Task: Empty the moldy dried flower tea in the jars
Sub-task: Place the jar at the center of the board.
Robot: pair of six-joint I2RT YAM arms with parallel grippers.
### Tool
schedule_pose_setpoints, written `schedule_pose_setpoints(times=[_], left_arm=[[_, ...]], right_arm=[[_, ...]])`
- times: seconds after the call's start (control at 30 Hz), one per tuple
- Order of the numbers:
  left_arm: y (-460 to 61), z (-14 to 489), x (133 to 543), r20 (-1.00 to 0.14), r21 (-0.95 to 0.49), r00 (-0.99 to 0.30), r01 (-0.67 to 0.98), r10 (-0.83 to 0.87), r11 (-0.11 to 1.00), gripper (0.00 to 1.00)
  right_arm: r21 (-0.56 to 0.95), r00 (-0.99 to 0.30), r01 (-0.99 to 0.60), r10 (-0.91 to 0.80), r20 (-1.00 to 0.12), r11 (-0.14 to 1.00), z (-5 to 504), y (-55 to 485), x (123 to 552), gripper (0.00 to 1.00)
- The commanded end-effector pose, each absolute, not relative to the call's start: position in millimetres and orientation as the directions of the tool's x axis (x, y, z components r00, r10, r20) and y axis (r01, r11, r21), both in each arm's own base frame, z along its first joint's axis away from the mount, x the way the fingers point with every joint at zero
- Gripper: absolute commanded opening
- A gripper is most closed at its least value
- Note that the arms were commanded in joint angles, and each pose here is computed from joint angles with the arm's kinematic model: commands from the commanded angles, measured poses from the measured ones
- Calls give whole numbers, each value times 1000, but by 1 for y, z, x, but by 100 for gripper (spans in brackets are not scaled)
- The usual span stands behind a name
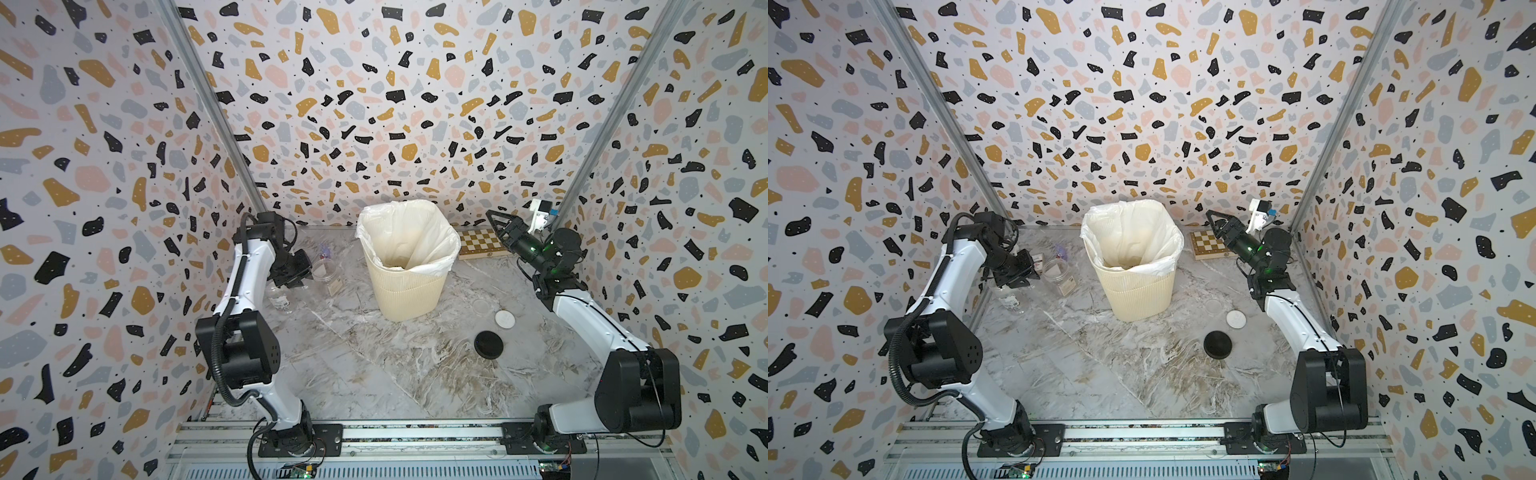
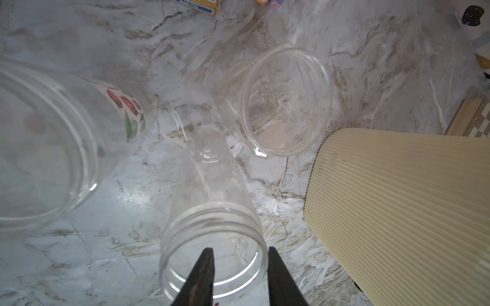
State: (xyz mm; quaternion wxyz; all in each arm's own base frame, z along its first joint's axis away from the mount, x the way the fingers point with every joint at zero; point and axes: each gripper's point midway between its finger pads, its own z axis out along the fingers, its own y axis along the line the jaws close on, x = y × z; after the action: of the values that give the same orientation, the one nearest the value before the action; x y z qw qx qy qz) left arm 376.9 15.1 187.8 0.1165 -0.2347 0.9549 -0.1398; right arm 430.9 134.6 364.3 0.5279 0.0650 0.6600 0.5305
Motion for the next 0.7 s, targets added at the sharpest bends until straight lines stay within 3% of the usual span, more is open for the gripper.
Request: schedule_pose_setpoints(times=[0.0, 0.27, 0.47, 0.67], left_arm=[[15, 203, 384, -201, -349, -856, -391, -476, 852, 34], [14, 212, 392, -238, -373, -846, -374, -477, 849, 38], [14, 233, 403, -330, -412, -812, -335, -481, 848, 46], [4, 261, 414, -400, -483, -783, -261, -476, 836, 47]], right_arm=[[737, -401, -520, 638, -657, 432, 381, 135, 422, 90], [732, -401, -525, 633, -662, 434, 381, 136, 421, 90], [734, -407, -524, 629, -662, 432, 379, 137, 421, 90], [732, -409, -525, 625, -664, 434, 378, 137, 420, 90]])
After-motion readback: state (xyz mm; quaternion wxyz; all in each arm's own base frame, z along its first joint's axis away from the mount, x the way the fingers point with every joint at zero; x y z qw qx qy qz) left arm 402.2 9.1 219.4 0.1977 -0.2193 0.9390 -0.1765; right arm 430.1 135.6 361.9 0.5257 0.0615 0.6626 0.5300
